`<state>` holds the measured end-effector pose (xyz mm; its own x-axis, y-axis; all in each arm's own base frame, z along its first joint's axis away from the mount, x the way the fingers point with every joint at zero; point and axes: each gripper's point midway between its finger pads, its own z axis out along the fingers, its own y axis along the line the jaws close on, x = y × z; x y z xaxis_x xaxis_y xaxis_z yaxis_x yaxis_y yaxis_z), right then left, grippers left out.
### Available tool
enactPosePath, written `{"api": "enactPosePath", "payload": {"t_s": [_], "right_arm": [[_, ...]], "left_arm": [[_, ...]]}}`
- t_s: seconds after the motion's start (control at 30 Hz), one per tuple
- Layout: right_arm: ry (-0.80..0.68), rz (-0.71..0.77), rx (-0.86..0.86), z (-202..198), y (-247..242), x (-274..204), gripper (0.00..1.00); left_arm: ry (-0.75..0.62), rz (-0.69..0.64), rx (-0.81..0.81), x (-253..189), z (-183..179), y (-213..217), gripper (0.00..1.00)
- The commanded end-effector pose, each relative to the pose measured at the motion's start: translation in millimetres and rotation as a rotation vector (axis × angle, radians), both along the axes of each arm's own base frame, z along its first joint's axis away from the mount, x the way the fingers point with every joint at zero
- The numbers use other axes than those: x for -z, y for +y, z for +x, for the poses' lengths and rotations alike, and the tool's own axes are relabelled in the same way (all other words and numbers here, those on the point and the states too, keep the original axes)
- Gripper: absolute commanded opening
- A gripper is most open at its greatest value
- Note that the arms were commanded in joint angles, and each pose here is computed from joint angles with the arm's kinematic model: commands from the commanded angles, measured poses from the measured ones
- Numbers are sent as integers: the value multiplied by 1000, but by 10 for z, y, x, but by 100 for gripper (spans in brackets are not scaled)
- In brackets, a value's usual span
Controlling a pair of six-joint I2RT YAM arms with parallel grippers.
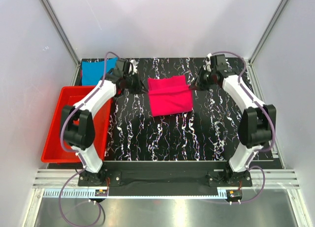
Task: Fold and stack the t-shirts
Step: Fold the tshirt
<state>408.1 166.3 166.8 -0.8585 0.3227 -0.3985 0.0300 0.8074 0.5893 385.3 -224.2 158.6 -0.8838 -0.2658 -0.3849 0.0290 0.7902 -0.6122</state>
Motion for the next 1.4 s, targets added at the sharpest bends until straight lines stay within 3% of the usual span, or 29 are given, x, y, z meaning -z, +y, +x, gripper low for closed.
{"api": "enactPosePath", "payload": {"t_s": [0.0, 0.13, 0.3, 0.4, 0.43, 0.63, 0.8, 0.83, 0.9, 1.0, 1.07, 1.1, 1.13, 1.17, 1.23, 1.37], "right_arm": [[-85, -22, -14, 354, 28, -170, 0], [-136, -5, -13, 739, 103, -249, 0], [-135, 14, -21, 1093, 203, -20, 0], [-169, 32, -15, 1310, 233, 54, 0], [-189, 39, -14, 1383, 242, 21, 0], [-235, 65, 6, 1718, 207, 195, 4], [-233, 99, -2, 1948, 228, 412, 9], [-241, 89, 12, 2015, 203, 449, 24], [-270, 89, 9, 2076, 208, 411, 27], [-274, 77, 33, 2053, 160, 434, 31], [-280, 65, 56, 2007, 115, 337, 45], [-260, 55, 55, 1937, 91, 415, 58], [-278, 53, 48, 1890, 76, 294, 64], [-268, 57, 34, 1824, 86, 295, 67], [-228, 76, -15, 1615, 132, 340, 69], [-163, 87, -61, 1237, 148, 426, 61]], "left_arm": [[-92, -26, 33, -220, 380, 14, 0], [-140, -67, 27, -298, 738, 22, 0], [-138, -86, 12, -108, 1138, 48, 0], [-163, -161, -6, -107, 1417, 106, 0], [-222, -184, -2, -213, 1553, 99, 0], [-286, -223, 10, -171, 1998, 95, 0], [-360, -256, 16, -170, 2337, 63, 17], [-373, -257, 20, -166, 2377, 55, 22], [-377, -236, -6, -68, 2464, 128, 42], [-390, -203, -22, -68, 2486, 261, 43], [-377, -209, -9, -121, 2407, 285, 43], [-366, -193, 2, -105, 2351, 288, 43], [-319, -176, 6, 68, 2241, 300, 43], [-341, -156, 3, -65, 2173, 313, 43], [-299, -104, 15, 63, 1903, 320, 42], [-259, -91, 78, 222, 1428, 163, 36]]}}
